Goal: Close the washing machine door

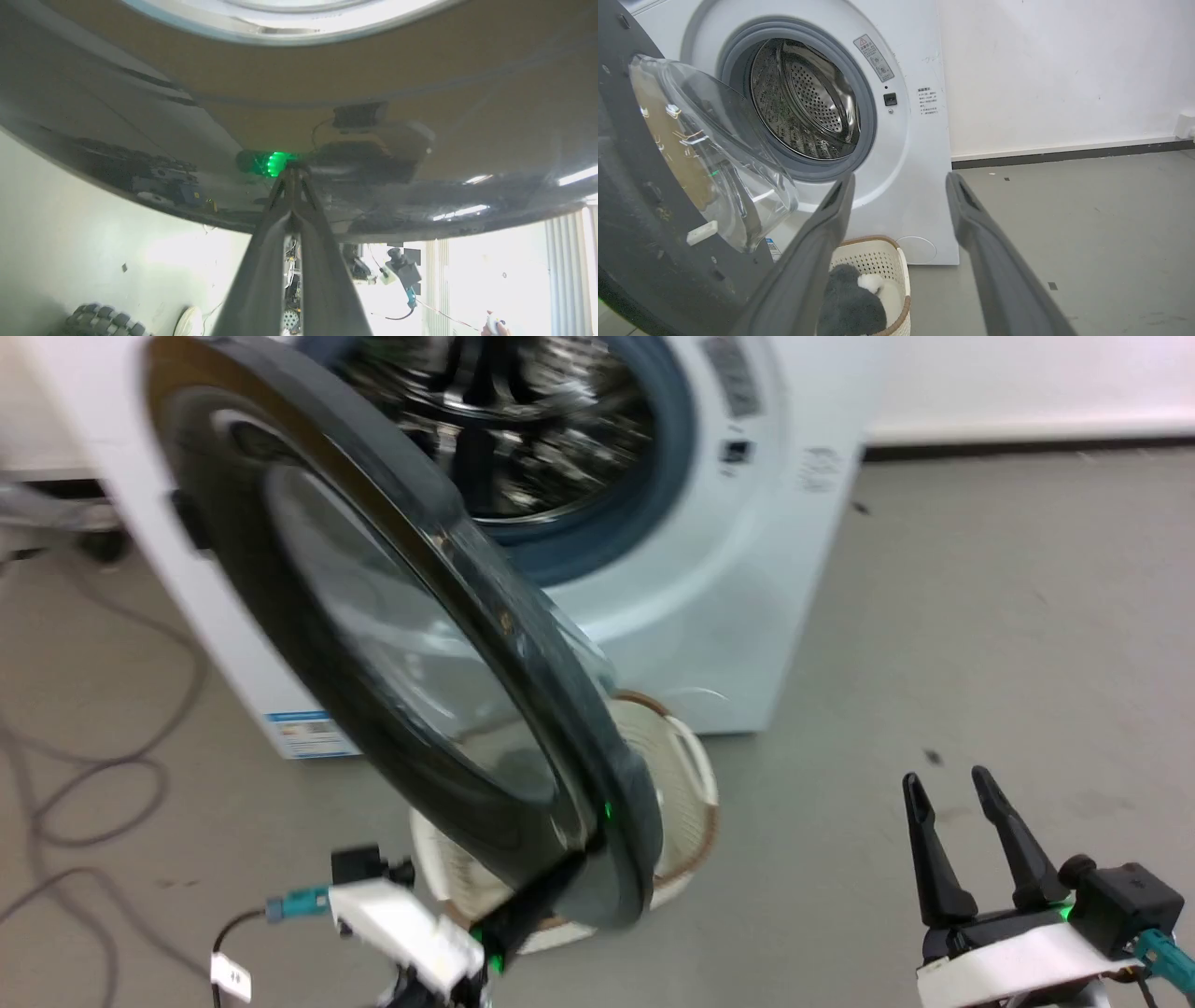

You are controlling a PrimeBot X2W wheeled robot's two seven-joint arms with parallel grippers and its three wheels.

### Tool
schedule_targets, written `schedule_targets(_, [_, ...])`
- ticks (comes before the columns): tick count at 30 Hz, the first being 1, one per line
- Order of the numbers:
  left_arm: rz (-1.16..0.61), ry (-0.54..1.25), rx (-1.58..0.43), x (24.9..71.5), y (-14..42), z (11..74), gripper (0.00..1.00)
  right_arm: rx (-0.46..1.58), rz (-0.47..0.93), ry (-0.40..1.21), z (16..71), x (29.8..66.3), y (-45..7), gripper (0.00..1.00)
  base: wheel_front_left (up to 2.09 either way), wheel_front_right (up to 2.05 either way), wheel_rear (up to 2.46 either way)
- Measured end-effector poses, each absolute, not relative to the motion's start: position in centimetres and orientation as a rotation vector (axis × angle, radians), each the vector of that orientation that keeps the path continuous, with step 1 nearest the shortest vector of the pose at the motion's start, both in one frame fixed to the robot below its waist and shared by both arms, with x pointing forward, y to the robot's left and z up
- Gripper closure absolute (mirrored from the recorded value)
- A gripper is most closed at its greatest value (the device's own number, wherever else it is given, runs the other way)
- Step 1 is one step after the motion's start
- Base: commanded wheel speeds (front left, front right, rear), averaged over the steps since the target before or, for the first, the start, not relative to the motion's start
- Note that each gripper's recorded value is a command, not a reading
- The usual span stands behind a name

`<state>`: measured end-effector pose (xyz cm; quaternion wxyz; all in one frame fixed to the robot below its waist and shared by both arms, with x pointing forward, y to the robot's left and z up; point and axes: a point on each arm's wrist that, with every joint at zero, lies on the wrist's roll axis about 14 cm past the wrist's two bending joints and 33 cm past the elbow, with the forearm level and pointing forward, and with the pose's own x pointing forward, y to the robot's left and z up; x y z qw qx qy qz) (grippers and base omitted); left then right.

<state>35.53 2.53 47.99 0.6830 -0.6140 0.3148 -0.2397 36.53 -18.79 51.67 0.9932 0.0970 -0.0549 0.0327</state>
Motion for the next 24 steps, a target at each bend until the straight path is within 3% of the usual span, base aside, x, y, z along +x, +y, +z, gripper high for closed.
schedule_targets(17, [-0.550, 0.571, -1.407, 47.0, -7.4, 49.9, 1.00, 0.181, -0.181, -0.061, 50.0, 32.9, -25.6, 0.00, 0.00, 0.00, 0.00])
schedule_targets(24, [-0.506, 0.561, -1.394, 48.5, -9.0, 49.2, 1.00, 0.187, -0.213, -0.055, 49.8, 32.3, -26.2, 0.00, 0.00, 0.00, 0.00])
